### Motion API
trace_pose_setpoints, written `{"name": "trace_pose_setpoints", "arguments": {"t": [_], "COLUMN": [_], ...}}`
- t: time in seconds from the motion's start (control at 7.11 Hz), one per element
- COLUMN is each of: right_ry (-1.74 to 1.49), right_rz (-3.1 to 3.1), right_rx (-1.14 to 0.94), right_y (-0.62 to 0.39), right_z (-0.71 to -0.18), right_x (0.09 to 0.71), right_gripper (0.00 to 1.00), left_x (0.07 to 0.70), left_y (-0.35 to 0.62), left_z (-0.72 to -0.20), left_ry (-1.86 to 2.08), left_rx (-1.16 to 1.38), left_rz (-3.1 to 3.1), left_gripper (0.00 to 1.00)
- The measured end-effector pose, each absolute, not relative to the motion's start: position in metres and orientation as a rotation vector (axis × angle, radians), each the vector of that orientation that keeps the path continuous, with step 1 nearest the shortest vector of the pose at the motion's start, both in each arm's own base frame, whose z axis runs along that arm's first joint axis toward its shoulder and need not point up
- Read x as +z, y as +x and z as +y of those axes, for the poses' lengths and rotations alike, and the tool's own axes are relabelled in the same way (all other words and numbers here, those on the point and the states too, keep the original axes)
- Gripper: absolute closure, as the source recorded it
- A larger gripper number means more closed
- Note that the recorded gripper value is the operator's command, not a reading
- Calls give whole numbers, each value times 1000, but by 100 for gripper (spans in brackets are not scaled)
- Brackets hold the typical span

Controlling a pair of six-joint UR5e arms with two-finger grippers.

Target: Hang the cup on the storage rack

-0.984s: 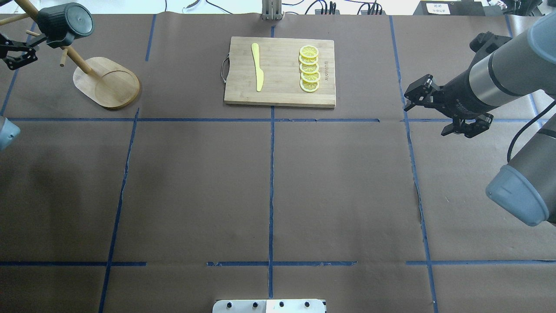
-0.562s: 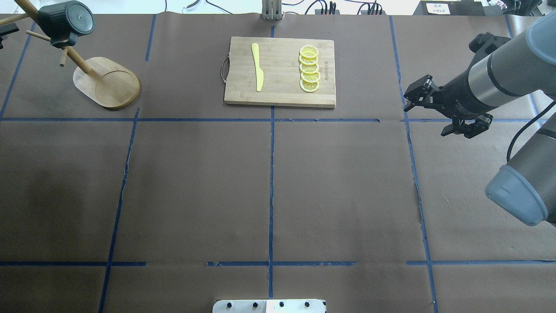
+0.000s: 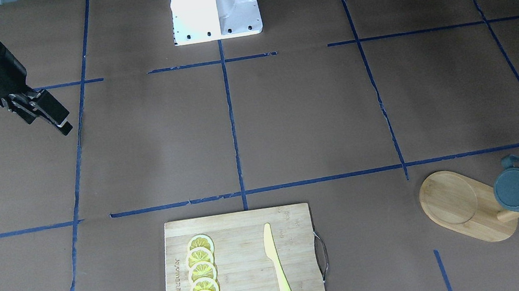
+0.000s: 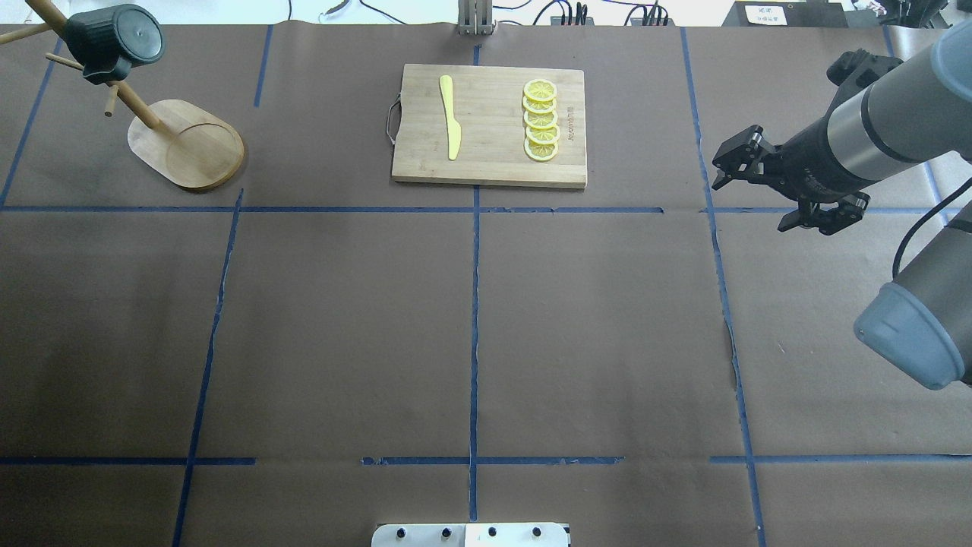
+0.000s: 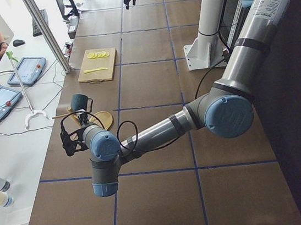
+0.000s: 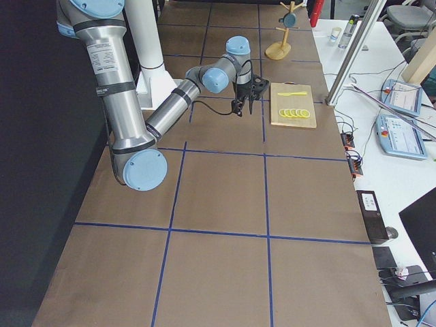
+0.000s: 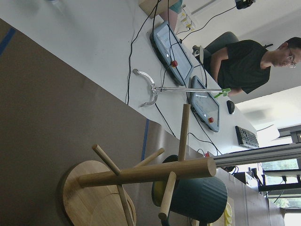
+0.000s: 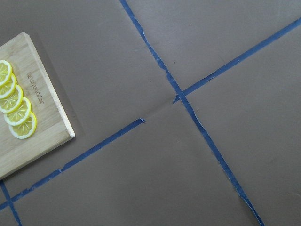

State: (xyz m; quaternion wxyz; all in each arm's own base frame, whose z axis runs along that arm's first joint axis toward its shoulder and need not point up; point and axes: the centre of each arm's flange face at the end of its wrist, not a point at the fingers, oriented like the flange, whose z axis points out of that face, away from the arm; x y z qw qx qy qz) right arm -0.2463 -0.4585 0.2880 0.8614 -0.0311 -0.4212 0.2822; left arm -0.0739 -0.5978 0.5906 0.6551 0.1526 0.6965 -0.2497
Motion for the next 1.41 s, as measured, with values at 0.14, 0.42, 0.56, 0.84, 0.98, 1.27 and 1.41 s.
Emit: {"name": "trace_pose_setpoints", "arguments": {"t": [0.14, 0.42, 0.56, 0.84, 0.98, 1.27, 1.41], "right_ry": [-62, -60, -55, -32, -9, 47, 69], "right_rz": [-883, -881, -880, -876, -864, -797, -768], "right_rx": [589, 588, 585, 567, 540, 434, 384], "right_y": [-245, -244, -243, -234, -226, -194, -176], "right_z": [-459, -459, -460, -465, -469, -480, -485], "right_x": [289, 290, 290, 292, 297, 315, 326], "right_gripper": [1, 1, 1, 1, 1, 1, 1], "left_x": [591, 594, 599, 608, 609, 593, 580], "left_y": [-82, -93, -96, -101, -105, -114, -114], "left_z": [-606, -624, -633, -654, -663, -685, -691], "left_ry": [368, 484, 563, 652, 686, 729, 710], "left_rx": [-624, -760, -772, -715, -677, -519, -441], "left_rz": [1560, 1504, 1429, 1242, 1144, 907, 822], "left_gripper": [2, 2, 2, 2, 2, 2, 1]}}
